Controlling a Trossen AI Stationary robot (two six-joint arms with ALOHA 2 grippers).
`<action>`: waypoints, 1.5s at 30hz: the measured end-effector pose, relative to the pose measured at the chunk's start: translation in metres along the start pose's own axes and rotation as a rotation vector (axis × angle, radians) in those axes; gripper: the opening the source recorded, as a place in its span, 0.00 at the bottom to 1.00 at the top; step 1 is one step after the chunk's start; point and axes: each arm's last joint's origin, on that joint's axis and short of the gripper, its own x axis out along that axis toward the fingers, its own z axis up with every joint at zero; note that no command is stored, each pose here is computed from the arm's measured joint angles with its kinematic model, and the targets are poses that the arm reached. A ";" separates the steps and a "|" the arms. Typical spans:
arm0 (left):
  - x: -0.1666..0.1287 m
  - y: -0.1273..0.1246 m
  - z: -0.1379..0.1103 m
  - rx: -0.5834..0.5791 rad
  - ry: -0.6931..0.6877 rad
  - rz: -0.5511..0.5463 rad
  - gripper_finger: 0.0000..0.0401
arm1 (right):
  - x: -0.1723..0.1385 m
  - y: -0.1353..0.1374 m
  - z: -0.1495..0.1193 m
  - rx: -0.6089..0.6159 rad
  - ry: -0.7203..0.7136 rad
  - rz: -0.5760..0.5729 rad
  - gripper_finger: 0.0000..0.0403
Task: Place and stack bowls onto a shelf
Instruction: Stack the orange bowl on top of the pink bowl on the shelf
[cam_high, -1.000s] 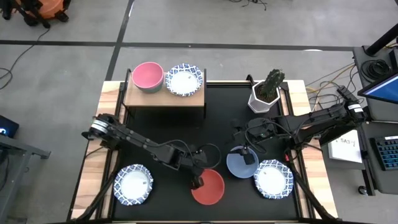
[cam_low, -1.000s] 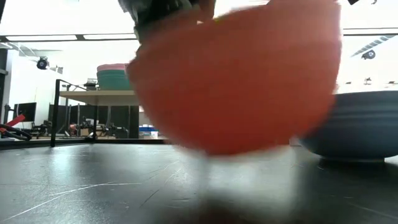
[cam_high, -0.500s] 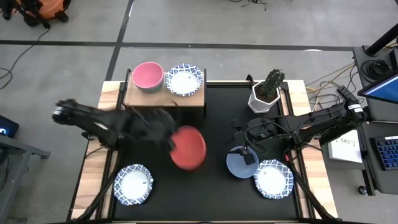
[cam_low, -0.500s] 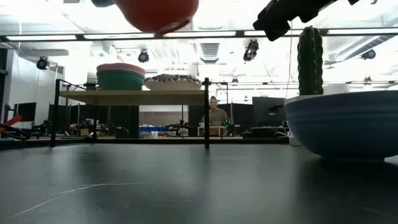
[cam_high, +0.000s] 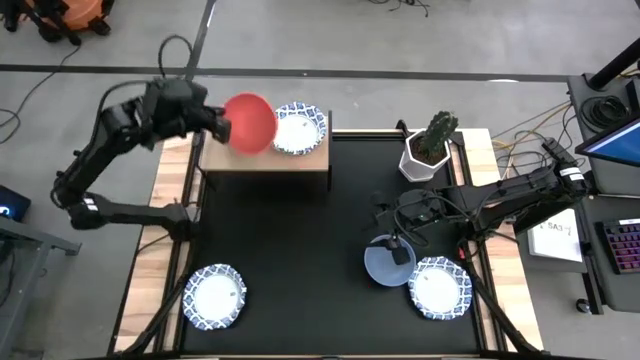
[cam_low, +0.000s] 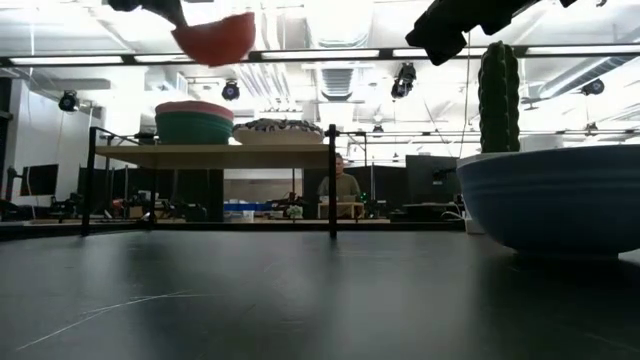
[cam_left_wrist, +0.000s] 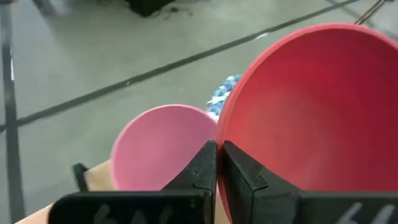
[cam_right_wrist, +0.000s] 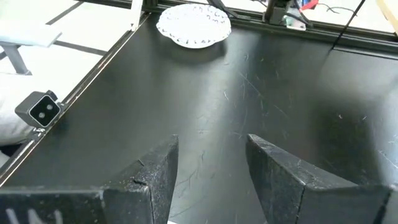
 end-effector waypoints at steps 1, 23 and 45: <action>0.005 0.007 0.002 -0.005 0.018 0.014 0.00 | 0.000 0.000 0.000 0.000 0.000 0.000 0.44; 0.086 0.049 0.009 0.081 0.312 0.223 0.00 | 0.008 -0.001 -0.004 0.062 0.031 0.001 0.44; 0.094 0.054 0.015 0.068 0.357 0.243 0.19 | 0.010 -0.001 -0.005 0.061 0.040 0.002 0.44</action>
